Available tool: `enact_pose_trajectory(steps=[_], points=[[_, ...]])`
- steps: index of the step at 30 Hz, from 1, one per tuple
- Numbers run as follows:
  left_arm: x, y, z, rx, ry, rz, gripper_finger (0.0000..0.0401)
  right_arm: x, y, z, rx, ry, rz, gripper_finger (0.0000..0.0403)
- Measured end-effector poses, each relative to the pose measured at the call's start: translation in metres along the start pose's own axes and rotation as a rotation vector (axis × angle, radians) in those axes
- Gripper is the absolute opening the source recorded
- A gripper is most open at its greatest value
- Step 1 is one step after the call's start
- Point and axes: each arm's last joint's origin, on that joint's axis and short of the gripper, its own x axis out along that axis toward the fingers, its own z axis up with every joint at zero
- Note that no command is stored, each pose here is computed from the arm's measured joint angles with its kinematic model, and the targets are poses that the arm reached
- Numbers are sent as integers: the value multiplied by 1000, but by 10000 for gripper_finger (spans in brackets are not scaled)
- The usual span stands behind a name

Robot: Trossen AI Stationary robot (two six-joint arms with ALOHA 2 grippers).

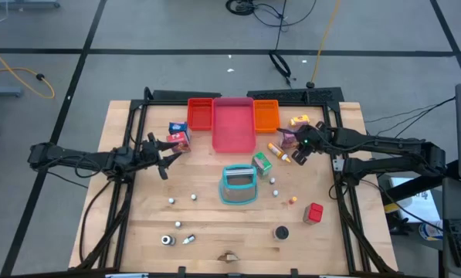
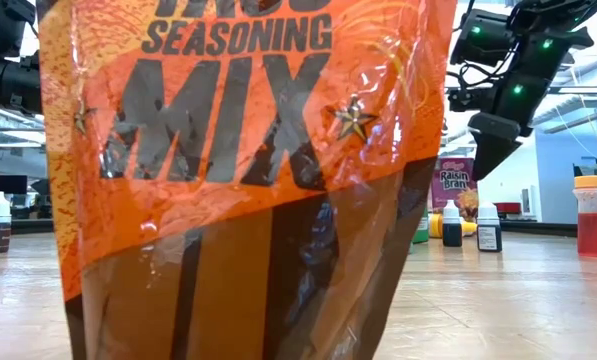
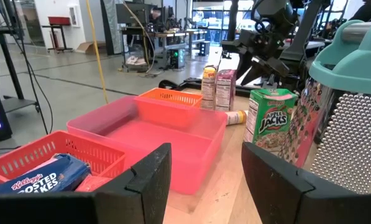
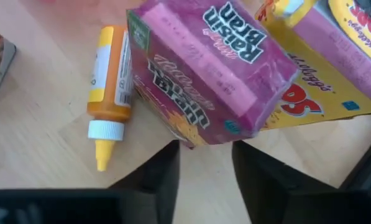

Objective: Pick & Place Kitchen Items
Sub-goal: Put the purple cereal box into the pink bin

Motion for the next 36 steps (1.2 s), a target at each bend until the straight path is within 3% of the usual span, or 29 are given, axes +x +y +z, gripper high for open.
enact_pose_trajectory(steps=[6,11,21,36], points=[[0,0,0,0,0,0,198,0,1,5,15,-51,13,207],[0,0,0,0,0,0,198,2,4,11,11,-102,27,228],[0,0,0,1,0,0,198,17,13,18,-26,-83,77,225],[0,0,0,1,0,0,198,16,16,33,26,-229,102,224]])
